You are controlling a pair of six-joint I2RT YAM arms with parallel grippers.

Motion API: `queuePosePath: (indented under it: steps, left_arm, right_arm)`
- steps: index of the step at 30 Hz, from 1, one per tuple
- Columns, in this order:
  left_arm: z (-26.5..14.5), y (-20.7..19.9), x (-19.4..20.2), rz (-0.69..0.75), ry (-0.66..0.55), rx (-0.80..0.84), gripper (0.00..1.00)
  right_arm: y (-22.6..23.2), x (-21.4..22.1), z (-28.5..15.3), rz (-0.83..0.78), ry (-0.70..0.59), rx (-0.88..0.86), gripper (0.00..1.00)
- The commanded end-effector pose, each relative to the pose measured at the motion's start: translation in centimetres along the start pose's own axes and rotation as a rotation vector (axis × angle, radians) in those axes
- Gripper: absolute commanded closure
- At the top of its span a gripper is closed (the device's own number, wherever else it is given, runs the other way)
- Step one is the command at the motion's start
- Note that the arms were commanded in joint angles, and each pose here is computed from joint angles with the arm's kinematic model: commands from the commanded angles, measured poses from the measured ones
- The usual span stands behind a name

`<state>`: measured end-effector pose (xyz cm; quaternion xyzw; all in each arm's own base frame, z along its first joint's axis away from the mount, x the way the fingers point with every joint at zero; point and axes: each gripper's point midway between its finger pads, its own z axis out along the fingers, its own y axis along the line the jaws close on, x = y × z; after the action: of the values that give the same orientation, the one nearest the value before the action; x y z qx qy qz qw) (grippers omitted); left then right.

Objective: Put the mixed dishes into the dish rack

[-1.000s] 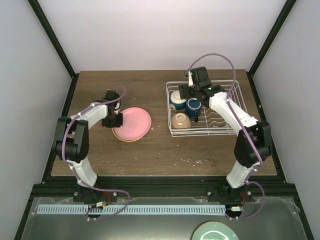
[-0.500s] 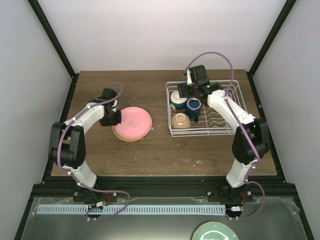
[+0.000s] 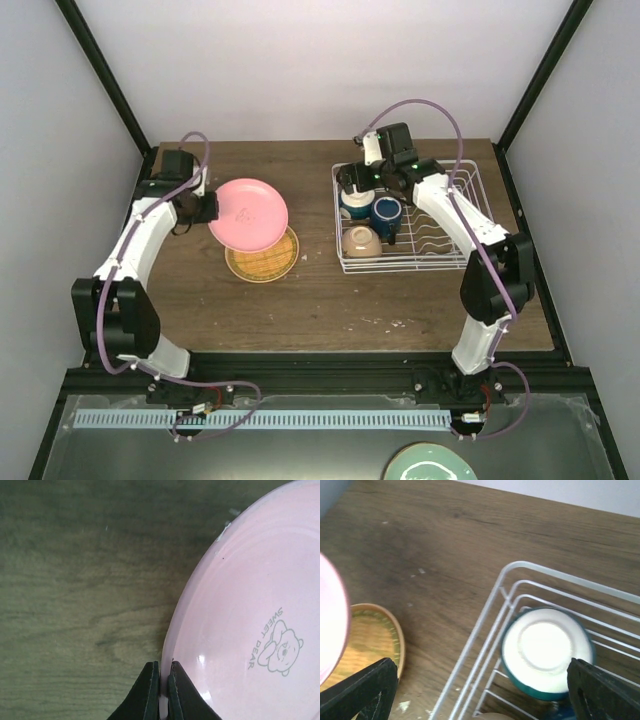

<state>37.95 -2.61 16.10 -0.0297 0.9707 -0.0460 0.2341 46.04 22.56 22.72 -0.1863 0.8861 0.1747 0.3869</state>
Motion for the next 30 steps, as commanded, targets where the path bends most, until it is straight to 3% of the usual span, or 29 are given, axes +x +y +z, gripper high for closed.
queuePosePath:
  steps: [1, 10, 25, 28, 30]
  left_arm:
    - [-3.6, -2.0, -3.1, 0.050, -0.152, 0.095, 1.00]
    - [-4.6, -3.6, -4.7, 0.036, -0.218, 0.186, 1.00]
    - [-4.4, -5.8, -5.0, 0.048, -0.233, 0.293, 1.00]
    - [-3.9, -6.6, -4.9, 0.055, -0.226, 0.314, 1.00]
    - [-3.7, -7.1, -4.9, 0.056, -0.225, 0.328, 1.00]
  right_arm:
    - [4.2, -1.7, -0.2, -0.007, -0.033, -0.237, 0.06]
    - [8.9, -1.3, 0.7, 0.072, 0.019, -0.559, 0.04]
    - [15.0, 0.1, 4.5, 0.051, 0.092, -0.744, 0.06]
    - [15.8, 0.2, 5.2, 0.047, 0.105, -0.764, 0.14]
    - [16.0, 0.0, 5.3, 0.048, 0.106, -0.777, 0.24]
